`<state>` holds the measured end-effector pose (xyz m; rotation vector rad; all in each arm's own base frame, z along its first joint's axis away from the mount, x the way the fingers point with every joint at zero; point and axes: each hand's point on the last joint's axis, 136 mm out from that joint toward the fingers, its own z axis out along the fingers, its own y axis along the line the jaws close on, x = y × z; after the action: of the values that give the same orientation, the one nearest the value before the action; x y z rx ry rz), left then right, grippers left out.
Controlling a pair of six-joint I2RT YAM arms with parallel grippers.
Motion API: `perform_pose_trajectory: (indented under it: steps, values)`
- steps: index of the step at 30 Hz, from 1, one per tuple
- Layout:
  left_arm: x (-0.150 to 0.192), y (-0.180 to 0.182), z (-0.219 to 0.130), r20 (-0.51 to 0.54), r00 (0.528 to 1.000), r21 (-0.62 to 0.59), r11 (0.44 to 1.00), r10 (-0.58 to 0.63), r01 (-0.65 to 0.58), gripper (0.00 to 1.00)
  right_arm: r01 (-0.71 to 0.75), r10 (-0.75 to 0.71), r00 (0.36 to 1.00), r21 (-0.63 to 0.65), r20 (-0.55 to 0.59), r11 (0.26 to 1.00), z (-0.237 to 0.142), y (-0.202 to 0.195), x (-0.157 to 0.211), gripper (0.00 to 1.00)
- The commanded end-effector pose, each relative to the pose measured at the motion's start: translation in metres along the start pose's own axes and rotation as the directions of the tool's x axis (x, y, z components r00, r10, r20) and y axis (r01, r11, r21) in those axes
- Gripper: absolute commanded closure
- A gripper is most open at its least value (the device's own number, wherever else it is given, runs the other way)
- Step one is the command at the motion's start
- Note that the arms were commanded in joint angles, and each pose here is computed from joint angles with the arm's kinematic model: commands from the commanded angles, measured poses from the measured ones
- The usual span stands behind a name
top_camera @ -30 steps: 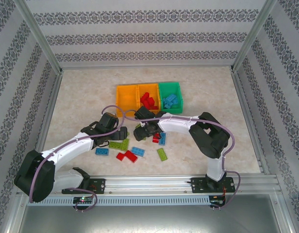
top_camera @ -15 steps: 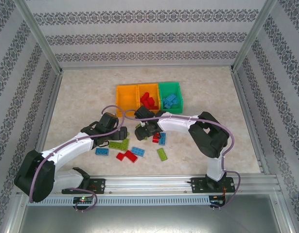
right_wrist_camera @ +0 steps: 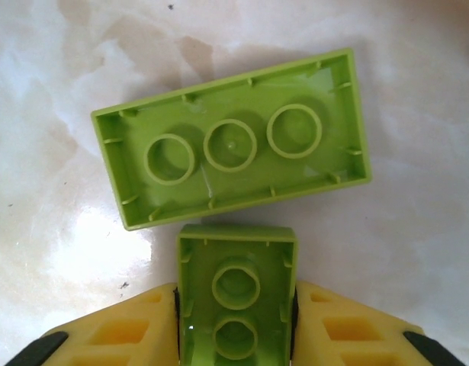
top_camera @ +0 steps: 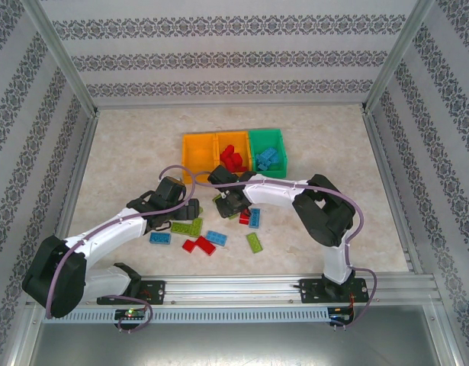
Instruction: Sort the legos into containers by color
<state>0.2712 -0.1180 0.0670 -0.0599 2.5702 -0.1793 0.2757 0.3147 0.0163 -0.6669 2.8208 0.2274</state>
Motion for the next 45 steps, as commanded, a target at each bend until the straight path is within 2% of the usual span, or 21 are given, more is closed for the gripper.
perform_pose_trajectory:
  steps: [1,9,16,22,29,34,37,41,45]
  values:
    - [-0.010,0.005,-0.004,0.037,0.999,-0.015,1.000,-0.011,0.012,0.00,-0.002,0.000,0.995,-0.014,-0.101,1.000,0.003,0.008,0.025,0.70]
    - [-0.013,0.006,-0.007,0.052,0.999,-0.023,1.000,-0.016,0.017,0.00,-0.001,0.008,0.998,-0.122,0.059,0.993,-0.052,0.023,-0.022,0.72]
    - [-0.013,0.005,-0.005,0.035,0.999,-0.026,0.999,-0.040,0.041,0.00,-0.004,0.042,0.983,-0.211,0.178,0.977,-0.082,0.025,-0.087,0.73]
    - [-0.012,0.007,-0.003,0.030,0.996,-0.020,0.997,-0.080,0.080,0.00,-0.036,0.116,0.960,-0.302,0.253,0.953,-0.080,0.027,-0.145,0.72]
    - [-0.007,0.000,0.010,-0.048,0.992,0.011,0.993,-0.117,0.118,0.01,-0.130,0.218,0.938,-0.309,0.271,0.942,-0.054,0.006,-0.197,0.69]
    - [-0.007,-0.005,0.017,-0.078,0.988,0.019,0.991,-0.130,0.132,0.07,-0.180,0.268,0.922,-0.303,0.279,0.936,-0.039,-0.006,-0.213,0.63]
    - [-0.007,-0.005,0.020,-0.092,0.987,0.014,0.991,-0.134,0.136,0.11,-0.184,0.277,0.919,-0.315,0.280,0.931,-0.039,-0.005,-0.217,0.53]
    - [-0.005,-0.006,0.024,-0.108,0.984,0.011,0.990,-0.141,0.143,0.23,-0.176,0.276,0.915,-0.325,0.295,0.929,-0.049,-0.003,-0.218,0.42]
    - [0.000,-0.005,0.027,-0.125,0.982,0.011,0.990,-0.141,0.143,0.32,-0.160,0.267,0.909,-0.322,0.320,0.933,-0.064,-0.004,-0.215,0.36]
